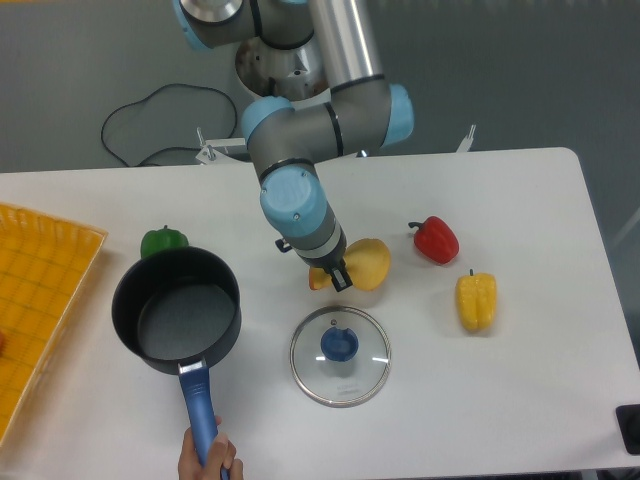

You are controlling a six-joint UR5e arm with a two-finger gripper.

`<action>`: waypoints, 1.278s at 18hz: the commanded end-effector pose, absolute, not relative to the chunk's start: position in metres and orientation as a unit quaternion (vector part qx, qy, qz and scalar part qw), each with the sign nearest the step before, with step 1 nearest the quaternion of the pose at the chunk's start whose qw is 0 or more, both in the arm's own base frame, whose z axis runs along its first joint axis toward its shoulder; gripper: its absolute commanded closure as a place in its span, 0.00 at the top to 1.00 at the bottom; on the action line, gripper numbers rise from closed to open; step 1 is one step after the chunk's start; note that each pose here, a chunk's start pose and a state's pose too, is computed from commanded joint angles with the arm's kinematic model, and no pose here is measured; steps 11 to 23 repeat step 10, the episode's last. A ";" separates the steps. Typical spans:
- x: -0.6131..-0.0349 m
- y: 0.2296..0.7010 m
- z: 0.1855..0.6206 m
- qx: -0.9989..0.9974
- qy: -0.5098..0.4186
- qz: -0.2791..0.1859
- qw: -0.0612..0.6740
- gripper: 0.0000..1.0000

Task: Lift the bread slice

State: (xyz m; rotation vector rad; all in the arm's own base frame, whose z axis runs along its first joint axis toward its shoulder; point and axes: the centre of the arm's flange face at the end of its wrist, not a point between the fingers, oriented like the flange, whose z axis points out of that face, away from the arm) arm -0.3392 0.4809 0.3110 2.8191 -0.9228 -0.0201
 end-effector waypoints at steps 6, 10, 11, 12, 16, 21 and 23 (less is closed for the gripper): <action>-0.332 0.483 0.344 0.952 -0.303 -0.013 0.046 0.00; -0.330 0.484 0.351 0.953 -0.299 -0.004 0.049 0.00; -0.330 0.484 0.351 0.953 -0.299 -0.004 0.049 0.00; -0.330 0.484 0.351 0.953 -0.299 -0.004 0.049 0.00; -0.330 0.484 0.351 0.953 -0.299 -0.004 0.049 0.00; -0.330 0.484 0.351 0.953 -0.299 -0.004 0.049 0.00; -0.330 0.484 0.351 0.953 -0.299 -0.004 0.049 0.00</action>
